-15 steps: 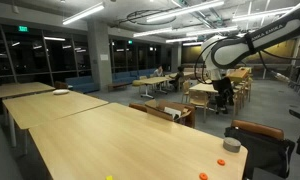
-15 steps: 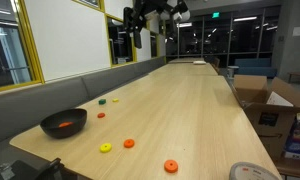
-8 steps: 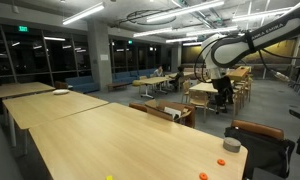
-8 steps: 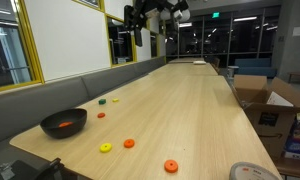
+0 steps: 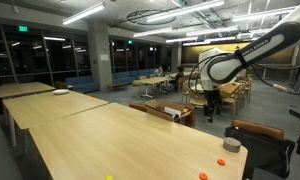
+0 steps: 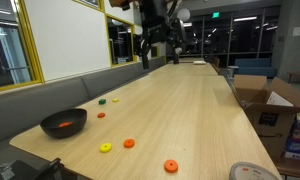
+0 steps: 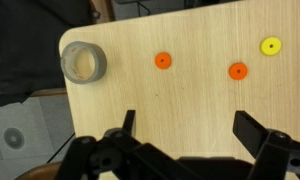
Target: Put the objects on the right of the table in the black bowl
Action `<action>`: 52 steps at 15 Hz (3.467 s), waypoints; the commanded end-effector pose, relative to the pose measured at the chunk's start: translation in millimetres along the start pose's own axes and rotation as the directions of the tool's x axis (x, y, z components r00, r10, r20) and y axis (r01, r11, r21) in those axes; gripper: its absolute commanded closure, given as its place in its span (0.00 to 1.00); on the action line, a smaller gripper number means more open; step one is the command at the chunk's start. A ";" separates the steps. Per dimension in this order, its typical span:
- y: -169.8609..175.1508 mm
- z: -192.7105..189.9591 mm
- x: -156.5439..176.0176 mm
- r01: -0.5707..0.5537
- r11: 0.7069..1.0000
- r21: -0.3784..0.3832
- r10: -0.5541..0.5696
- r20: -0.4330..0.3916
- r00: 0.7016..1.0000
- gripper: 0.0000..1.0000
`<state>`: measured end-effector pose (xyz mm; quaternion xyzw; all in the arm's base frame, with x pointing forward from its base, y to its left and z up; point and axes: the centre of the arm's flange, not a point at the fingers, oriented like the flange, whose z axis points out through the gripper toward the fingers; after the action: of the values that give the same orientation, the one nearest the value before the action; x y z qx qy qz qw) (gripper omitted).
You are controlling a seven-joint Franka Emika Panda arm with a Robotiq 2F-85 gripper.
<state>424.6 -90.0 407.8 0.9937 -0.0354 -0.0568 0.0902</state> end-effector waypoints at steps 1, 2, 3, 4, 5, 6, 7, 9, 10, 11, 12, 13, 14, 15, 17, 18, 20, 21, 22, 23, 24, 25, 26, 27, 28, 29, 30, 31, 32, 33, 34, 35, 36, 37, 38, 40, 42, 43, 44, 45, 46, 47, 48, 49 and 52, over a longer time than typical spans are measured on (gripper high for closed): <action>-7.2 38.0 26.2 -0.073 0.996 0.058 0.077 -0.060 0.995 0.00; -7.6 48.8 28.8 -0.095 0.993 0.074 0.100 -0.065 0.993 0.00; -7.7 58.7 31.3 -0.128 0.988 0.086 0.134 -0.064 0.989 0.00; -7.8 68.5 33.1 -0.164 0.981 0.107 0.171 -0.061 0.983 0.00; -7.3 77.6 33.9 -0.206 0.970 0.132 0.214 -0.055 0.975 0.00; -5.9 86.2 34.7 -0.253 0.955 0.156 0.263 -0.049 0.964 0.00; -3.7 94.3 33.7 -0.291 0.940 0.177 0.303 -0.045 0.952 0.00; 2.9 110.9 30.9 -0.370 0.901 0.226 0.386 -0.032 0.922 0.00; 6.3 119.5 28.5 -0.408 0.879 0.247 0.426 -0.024 0.904 0.00; 10.1 128.5 24.0 -0.452 0.851 0.269 0.472 -0.012 0.881 0.00; 12.6 136.8 19.8 -0.489 0.824 0.286 0.510 -0.001 0.860 0.00; 13.1 145.8 15.1 -0.523 0.799 0.298 0.545 0.009 0.838 0.00; 13.2 153.5 11.6 -0.552 0.776 0.306 0.574 0.019 0.818 0.00; 11.5 161.2 9.0 -0.574 0.757 0.311 0.597 0.028 0.802 0.00; 4.9 175.5 7.0 -0.614 0.725 0.311 0.636 0.039 0.771 0.00; 0.8 182.5 7.5 -0.633 0.708 0.312 0.655 0.044 0.754 0.00; -5.7 193.2 7.1 -0.669 0.670 0.322 0.690 0.061 0.721 0.00; -8.2 198.6 6.7 -0.686 0.649 0.328 0.707 0.070 0.703 0.00; -10.3 202.6 5.7 -0.703 0.628 0.333 0.725 0.078 0.685 0.00; -12.1 205.3 4.3 -0.719 0.609 0.335 0.742 0.082 0.666 0.00; -13.0 207.2 0.4 -0.738 0.587 0.335 0.759 0.091 0.645 0.00; -14.0 208.2 -2.8 -0.754 0.570 0.328 0.773 0.097 0.627 0.00; -14.6 209.9 -8.3 -0.777 0.554 0.300 0.790 0.105 0.604 0.00; -15.1 213.0 -13.3 -0.796 0.536 0.283 0.805 0.113 0.582 0.00; -16.1 216.9 -18.3 -0.815 0.515 0.264 0.820 0.126 0.559 0.00; -17.1 220.8 -21.7 -0.829 0.500 0.251 0.828 0.140 0.543 0.00; -18.4 223.7 -24.5 -0.840 0.488 0.237 0.835 0.154 0.528 0.00; -19.4 226.3 -27.1 -0.849 0.478 0.225 0.841 0.162 0.516 0.00; -20.1 228.3 -29.7 -0.858 0.467 0.214 0.848 0.168 0.503 0.00; -20.9 230.0 -32.2 -0.865 0.457 0.206 0.854 0.172 0.492 0.00; -21.4 231.5 -34.8 -0.872 0.447 0.198 0.860 0.175 0.480 0.00; -21.5 233.1 -37.8 -0.879 0.436 0.191 0.866 0.176 0.468 0.00; -20.8 234.3 -39.3 -0.888 0.423 0.182 0.874 0.177 0.453 0.00; -19.0 235.7 -40.2 -0.898 0.405 0.171 0.884 0.178 0.432 0.00; -17.5 238.0 -40.8 -0.905 0.393 0.164 0.890 0.180 0.419 0.00; -13.5 244.1 -41.5 -0.920 0.363 0.149 0.904 0.182 0.387 0.00; -9.8 250.9 -42.0 -0.931 0.336 0.145 0.915 0.183 0.359 0.00; -8.1 253.2 -42.5 -0.935 0.323 0.144 0.921 0.179 0.346 0.00; -6.2 255.5 -42.4 -0.938 0.314 0.148 0.925 0.176 0.337 0.00; -4.2 257.7 -41.8 -0.940 0.303 0.155 0.930 0.169 0.328 0.00; -2.5 259.9 -41.3 -0.942 0.295 0.163 0.933 0.163 0.320 0.00; -0.6 262.0 -40.5 -0.942 0.286 0.173 0.937 0.156 0.313 0.00; 1.0 262.9 -40.4 -0.944 0.277 0.179 0.941 0.149 0.304 0.00; 2.2 263.6 -40.4 -0.945 0.270 0.183 0.944 0.144 0.297 0.00; 4.9 266.7 -40.8 -0.950 0.253 0.186 0.950 0.136 0.280 0.00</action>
<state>358.7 -136.2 155.5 0.7856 -0.6186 -0.0016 -0.0087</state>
